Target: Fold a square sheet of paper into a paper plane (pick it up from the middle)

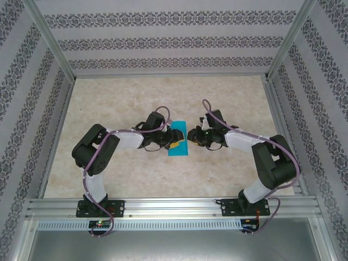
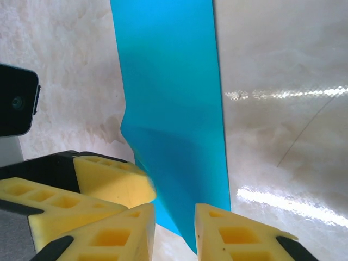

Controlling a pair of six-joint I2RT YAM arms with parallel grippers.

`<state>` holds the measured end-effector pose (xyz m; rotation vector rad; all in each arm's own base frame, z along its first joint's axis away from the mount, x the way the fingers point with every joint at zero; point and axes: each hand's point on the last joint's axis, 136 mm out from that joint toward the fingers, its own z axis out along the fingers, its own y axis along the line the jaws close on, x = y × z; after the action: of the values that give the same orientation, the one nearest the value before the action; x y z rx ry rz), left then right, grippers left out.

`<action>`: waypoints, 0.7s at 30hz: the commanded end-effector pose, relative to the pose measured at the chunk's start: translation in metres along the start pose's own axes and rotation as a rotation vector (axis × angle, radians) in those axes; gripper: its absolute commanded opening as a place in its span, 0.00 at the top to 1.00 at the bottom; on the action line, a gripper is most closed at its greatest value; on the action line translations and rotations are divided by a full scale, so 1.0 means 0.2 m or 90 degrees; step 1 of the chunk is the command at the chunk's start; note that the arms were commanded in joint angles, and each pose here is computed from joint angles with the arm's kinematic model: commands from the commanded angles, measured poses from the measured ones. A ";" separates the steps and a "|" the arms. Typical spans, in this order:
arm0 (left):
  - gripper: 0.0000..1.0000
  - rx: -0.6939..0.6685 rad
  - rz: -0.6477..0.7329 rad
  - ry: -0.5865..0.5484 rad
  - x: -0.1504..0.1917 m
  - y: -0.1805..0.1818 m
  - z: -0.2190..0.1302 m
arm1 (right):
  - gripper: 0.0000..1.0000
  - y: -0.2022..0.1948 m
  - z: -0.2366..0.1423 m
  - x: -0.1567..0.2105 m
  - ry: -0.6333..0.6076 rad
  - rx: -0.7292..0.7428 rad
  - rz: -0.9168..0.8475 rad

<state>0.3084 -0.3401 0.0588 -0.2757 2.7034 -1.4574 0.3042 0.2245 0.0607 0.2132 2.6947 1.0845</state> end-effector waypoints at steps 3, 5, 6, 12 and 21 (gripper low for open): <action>0.60 0.005 0.004 -0.020 -0.06 0.00 0.00 | 0.73 0.04 0.00 -0.04 -0.009 -0.020 -0.032; 0.62 -0.001 0.002 -0.019 -0.06 0.01 0.01 | 0.74 0.05 0.01 -0.05 -0.008 -0.026 -0.037; 0.64 -0.004 0.001 -0.019 -0.06 0.02 0.01 | 0.73 0.05 0.02 -0.05 -0.006 -0.029 -0.040; 0.68 -0.011 -0.001 -0.017 -0.06 0.03 0.01 | 0.75 0.07 0.05 -0.05 0.009 -0.043 -0.048; 0.69 -0.014 -0.004 -0.013 -0.05 0.04 0.02 | 0.84 0.06 0.11 -0.06 0.028 -0.039 -0.056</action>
<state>0.3087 -0.3379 0.0469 -0.3050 2.7273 -1.4257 0.3146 0.2375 0.0514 0.1215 2.7032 1.1315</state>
